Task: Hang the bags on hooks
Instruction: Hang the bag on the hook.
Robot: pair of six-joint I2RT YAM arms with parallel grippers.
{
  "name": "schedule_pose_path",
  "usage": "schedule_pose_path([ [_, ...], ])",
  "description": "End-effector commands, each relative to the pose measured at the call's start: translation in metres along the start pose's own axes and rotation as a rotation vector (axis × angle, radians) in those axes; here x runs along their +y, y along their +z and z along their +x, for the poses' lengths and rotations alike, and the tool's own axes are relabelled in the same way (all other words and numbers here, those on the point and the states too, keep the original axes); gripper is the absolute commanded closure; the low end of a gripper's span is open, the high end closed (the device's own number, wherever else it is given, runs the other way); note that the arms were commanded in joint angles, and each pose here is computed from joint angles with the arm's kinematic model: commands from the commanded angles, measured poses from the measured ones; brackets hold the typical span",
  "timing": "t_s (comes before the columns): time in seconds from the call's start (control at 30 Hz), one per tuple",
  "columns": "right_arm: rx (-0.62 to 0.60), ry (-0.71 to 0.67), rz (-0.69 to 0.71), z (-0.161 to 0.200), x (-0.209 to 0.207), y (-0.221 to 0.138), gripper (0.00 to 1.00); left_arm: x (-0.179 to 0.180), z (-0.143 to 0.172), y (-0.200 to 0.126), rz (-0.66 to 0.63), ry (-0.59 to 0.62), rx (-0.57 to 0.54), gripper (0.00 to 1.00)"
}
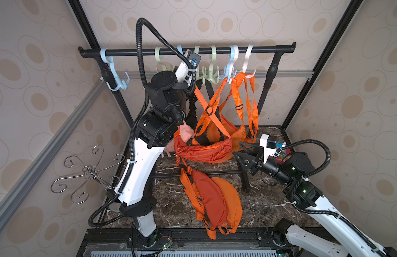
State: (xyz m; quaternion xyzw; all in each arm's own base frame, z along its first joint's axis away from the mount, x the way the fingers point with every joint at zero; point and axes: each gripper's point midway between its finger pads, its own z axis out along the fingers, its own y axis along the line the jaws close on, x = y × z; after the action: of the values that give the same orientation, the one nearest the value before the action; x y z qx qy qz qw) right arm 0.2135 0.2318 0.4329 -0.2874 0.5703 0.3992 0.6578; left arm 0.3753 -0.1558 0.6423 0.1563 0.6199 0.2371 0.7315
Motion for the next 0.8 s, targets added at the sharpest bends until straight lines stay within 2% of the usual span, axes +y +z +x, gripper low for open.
schedule_pose_path([
  [0.0,-0.039,0.008,0.02,-0.004,-0.005,-0.002,0.47,0.022,-0.006,-0.001,-0.053,0.013,-0.022,1.0],
  [0.43,-0.026,0.04,0.046,0.015,-0.011,-0.005,0.48,-0.024,0.033,0.024,0.094,0.074,0.057,1.0],
  [0.67,-0.026,0.036,0.079,0.02,-0.015,-0.013,0.49,-0.03,0.041,0.027,0.09,0.079,0.084,1.0],
  [0.7,-0.029,0.034,0.08,0.019,-0.015,-0.014,0.49,-0.027,0.04,0.027,0.082,0.071,0.081,0.94],
  [0.77,-0.03,0.033,0.08,0.019,-0.015,-0.015,0.49,-0.023,0.036,0.024,0.08,0.054,0.068,0.66],
])
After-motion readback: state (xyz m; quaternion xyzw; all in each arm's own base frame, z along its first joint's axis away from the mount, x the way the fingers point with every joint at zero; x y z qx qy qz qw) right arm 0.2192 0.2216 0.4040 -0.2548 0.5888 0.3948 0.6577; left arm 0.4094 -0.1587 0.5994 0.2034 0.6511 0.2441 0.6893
